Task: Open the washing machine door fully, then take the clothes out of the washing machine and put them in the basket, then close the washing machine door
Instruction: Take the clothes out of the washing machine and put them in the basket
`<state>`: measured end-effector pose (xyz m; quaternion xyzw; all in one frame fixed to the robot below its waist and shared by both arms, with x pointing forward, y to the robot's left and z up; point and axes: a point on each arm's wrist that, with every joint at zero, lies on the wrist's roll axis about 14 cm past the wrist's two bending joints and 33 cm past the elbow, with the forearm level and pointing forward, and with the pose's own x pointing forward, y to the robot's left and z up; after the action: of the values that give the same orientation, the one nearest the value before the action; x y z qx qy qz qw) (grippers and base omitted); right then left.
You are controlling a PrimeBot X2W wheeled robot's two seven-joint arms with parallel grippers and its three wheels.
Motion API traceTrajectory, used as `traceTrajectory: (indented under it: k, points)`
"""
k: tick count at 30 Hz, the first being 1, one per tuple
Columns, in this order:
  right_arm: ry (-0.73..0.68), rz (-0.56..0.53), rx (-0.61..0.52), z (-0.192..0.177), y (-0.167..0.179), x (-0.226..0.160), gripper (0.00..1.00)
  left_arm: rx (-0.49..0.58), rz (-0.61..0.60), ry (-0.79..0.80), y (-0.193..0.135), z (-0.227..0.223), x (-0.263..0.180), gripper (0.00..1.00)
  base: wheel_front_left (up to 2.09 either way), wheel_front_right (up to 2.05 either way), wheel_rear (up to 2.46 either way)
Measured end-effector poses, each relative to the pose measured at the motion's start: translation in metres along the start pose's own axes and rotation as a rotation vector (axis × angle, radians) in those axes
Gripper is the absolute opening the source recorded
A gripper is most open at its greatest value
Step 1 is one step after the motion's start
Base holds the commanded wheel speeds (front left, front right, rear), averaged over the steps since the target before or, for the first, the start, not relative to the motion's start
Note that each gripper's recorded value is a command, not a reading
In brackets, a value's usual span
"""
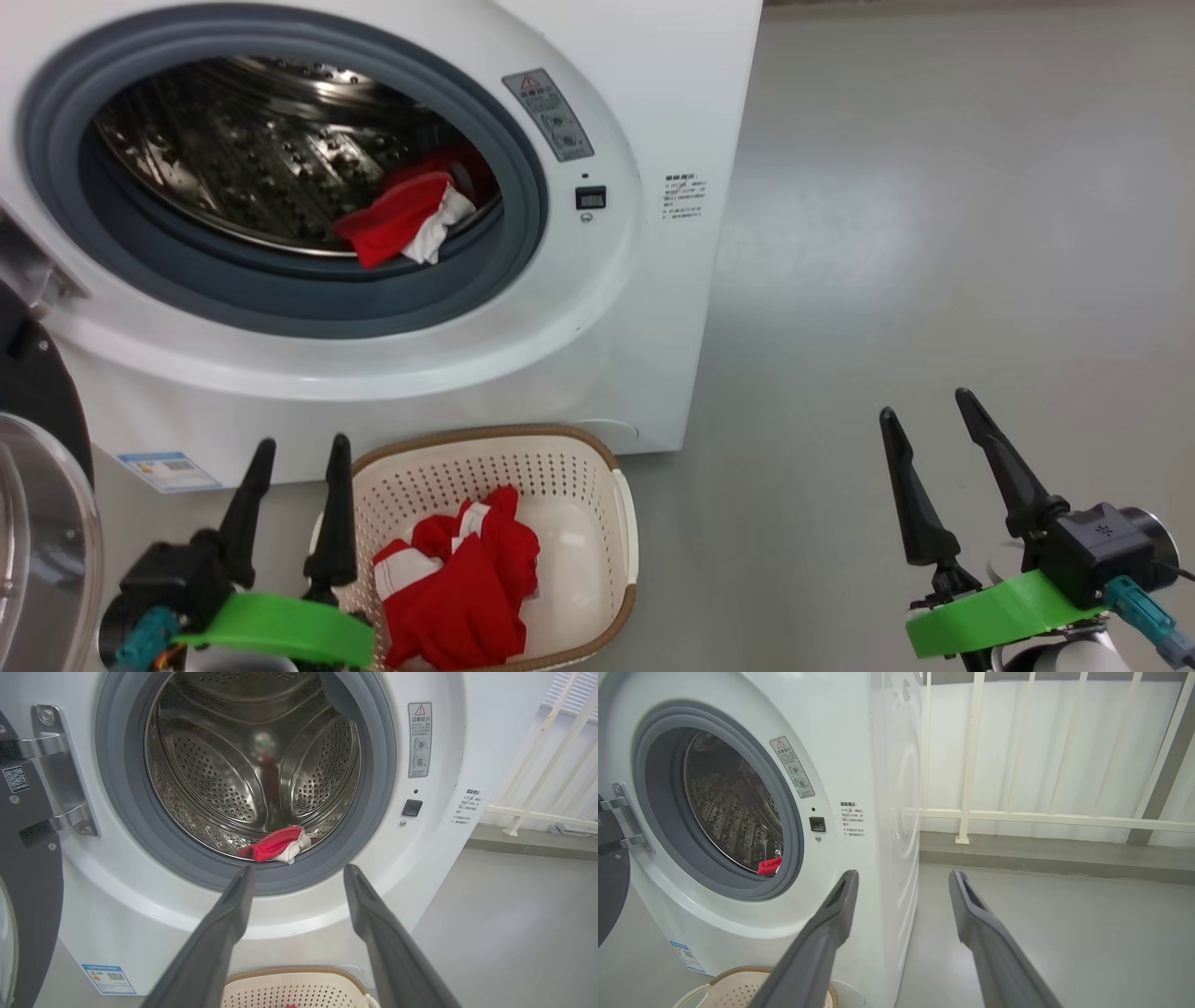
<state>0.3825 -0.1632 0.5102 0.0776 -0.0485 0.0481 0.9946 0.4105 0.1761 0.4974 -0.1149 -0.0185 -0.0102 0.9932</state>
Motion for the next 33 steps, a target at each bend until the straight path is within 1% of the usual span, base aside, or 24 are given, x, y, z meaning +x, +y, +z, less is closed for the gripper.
traceTrajectory:
  k: [5,14,22,33]
  points:
    - [0.003,0.016,-0.008,-0.004,0.003,0.013,1.0,-0.006,-0.007,-0.018,-0.002,0.004,0.022,1.0,0.0,0.0,0.0]
    - [0.025,0.05,-0.045,-0.018,0.007,0.041,1.0,-0.006,-0.035,-0.067,-0.006,0.02,0.086,1.0,0.0,0.0,0.0]
    - [0.052,0.068,-0.051,-0.036,0.008,0.059,1.0,-0.033,-0.038,-0.031,-0.003,0.005,0.123,1.0,0.0,0.0,0.0]
    - [0.083,0.098,-0.052,-0.063,0.01,0.086,1.0,-0.018,-0.054,0.006,-0.001,-0.014,0.184,1.0,0.0,0.0,0.0]
